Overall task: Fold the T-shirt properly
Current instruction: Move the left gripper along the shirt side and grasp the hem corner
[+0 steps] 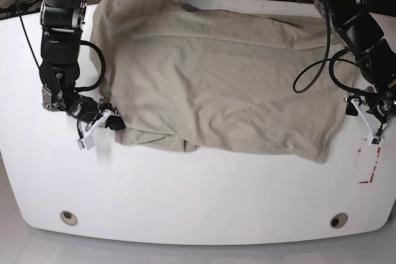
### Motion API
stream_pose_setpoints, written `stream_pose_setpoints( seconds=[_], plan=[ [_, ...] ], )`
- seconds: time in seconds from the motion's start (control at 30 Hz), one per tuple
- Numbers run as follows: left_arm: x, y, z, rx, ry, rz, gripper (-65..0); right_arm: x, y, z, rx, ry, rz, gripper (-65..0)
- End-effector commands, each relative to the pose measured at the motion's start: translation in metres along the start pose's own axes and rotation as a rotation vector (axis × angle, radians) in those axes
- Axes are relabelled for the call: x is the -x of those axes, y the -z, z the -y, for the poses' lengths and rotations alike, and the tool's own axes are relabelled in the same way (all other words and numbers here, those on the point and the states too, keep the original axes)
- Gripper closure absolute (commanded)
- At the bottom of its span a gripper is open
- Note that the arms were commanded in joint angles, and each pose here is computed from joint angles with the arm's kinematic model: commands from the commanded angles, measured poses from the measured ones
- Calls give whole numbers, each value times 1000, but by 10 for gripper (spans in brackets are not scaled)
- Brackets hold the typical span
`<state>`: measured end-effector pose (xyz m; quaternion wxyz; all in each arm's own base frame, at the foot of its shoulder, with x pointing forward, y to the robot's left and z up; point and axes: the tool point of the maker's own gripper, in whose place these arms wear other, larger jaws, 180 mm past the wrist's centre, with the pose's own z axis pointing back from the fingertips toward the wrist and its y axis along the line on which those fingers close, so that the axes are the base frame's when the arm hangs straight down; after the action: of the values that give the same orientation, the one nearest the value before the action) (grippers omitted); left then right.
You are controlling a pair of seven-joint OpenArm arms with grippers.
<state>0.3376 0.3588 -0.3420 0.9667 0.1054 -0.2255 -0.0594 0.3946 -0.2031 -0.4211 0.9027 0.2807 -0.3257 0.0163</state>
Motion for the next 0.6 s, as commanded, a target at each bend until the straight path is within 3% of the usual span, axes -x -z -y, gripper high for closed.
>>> stream_pose_setpoints(
  seconds=[0.0,0.27,0.57],
  plan=[
    [-17,-2,-6,19,-22,48,-589,-24,-8,0,-4,-25,54,-2],
    [-35,20,26,209,-95,106,-600,-23,-8,0,-4,-24,53,-2],
    [-43,45,50,325,-161,133,-600,-24,-8,0,-5,-22,55,-2]
  ],
)
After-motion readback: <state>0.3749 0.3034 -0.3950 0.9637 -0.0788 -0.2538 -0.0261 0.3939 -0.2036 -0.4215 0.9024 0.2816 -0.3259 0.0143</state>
